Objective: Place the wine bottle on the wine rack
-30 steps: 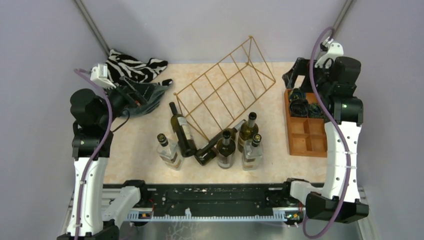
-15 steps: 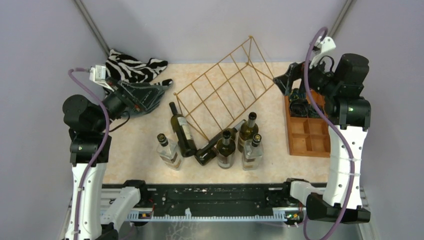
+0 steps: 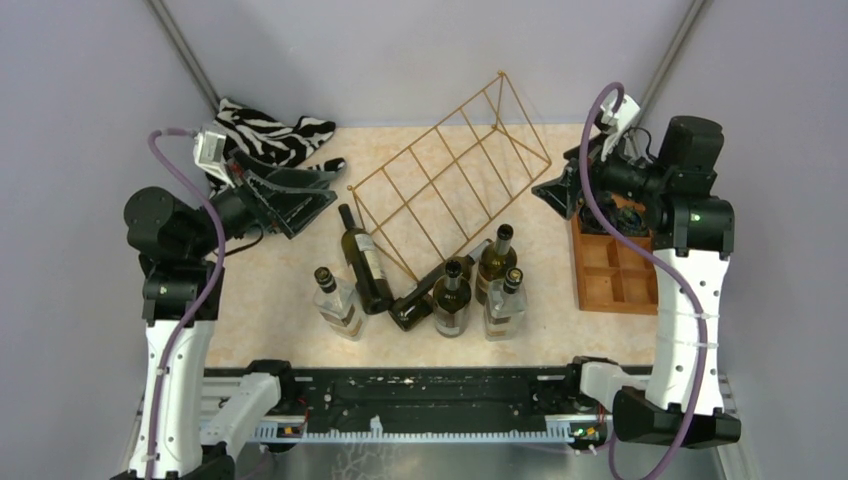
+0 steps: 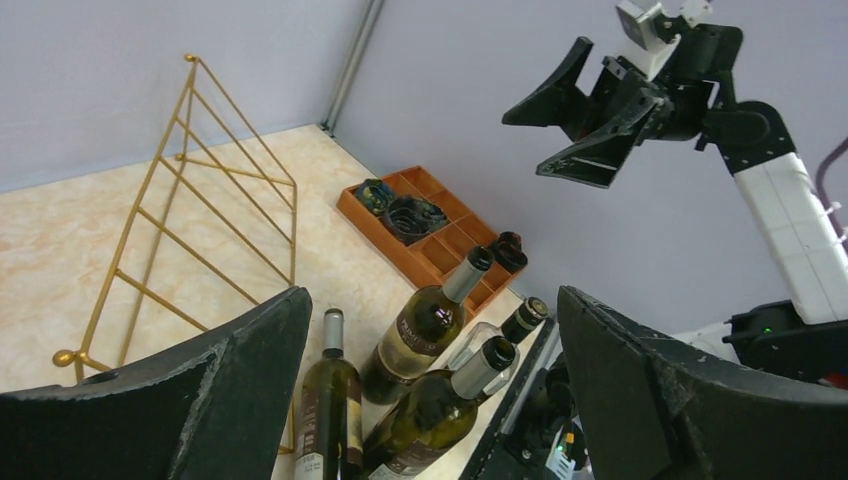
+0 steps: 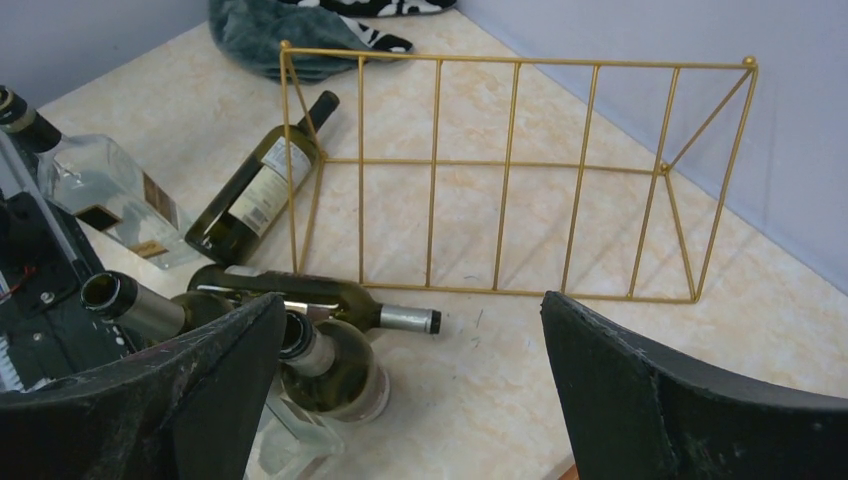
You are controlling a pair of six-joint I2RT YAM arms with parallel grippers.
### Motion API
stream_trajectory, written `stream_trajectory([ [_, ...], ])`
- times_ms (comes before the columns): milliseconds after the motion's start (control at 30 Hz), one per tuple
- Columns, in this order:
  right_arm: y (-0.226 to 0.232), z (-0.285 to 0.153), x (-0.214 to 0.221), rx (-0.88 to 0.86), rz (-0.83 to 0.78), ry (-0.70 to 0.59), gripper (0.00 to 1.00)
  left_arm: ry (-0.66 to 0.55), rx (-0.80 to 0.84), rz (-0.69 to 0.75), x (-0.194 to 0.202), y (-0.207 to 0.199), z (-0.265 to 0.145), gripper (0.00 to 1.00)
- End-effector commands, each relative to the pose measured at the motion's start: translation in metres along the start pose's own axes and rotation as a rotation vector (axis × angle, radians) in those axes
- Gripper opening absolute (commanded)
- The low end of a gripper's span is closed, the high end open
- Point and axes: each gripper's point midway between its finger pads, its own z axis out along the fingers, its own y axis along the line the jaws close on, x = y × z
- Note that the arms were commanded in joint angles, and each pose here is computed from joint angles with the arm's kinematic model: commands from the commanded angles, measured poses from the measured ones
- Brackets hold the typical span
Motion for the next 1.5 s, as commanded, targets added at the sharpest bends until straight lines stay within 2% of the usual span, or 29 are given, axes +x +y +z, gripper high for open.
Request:
stream_trajectory([
  [0,0.003,0.001,-0.003,-0.019,-0.078,-0.027,0.99,0.027,0.099,0.015,0.001,-0.012,0.008,0.99],
  [67,0.000,0.003,0.002,-0.008,-0.075,-0.018,0.99,0.042,0.131,0.004,0.006,-0.015,0.022,0.99],
  [167,-0.007,0.005,0.007,0.017,-0.064,-0.002,0.99,0.139,0.207,0.017,0.039,-0.043,0.063,0.99],
  [267,-0.011,0.004,0.010,0.042,-0.056,0.010,0.99,0.212,0.171,0.096,0.054,-0.056,0.094,0.99],
  [367,-0.010,0.003,0.015,0.048,-0.046,0.024,0.99,0.217,0.182,0.112,0.053,-0.061,0.105,0.99],
  [600,-0.001,0.010,0.035,-0.014,-0.006,0.037,0.99,0.306,0.217,0.102,0.081,-0.078,0.124,0.98],
  [733,-0.005,0.011,0.042,0.011,0.002,0.050,0.99,0.370,0.189,0.153,0.095,-0.079,0.140,0.97],
  [900,-0.031,0.008,0.058,0.138,0.064,0.090,0.99,0.462,0.142,0.241,0.127,-0.069,0.160,0.96],
  [1167,-0.039,0.013,0.079,0.147,0.130,0.092,0.99,0.588,0.149,0.298,0.169,-0.071,0.185,0.94],
  [1467,-0.040,0.016,0.089,0.133,0.164,0.086,0.99,0.701,0.012,0.432,0.211,-0.046,0.196,0.93],
])
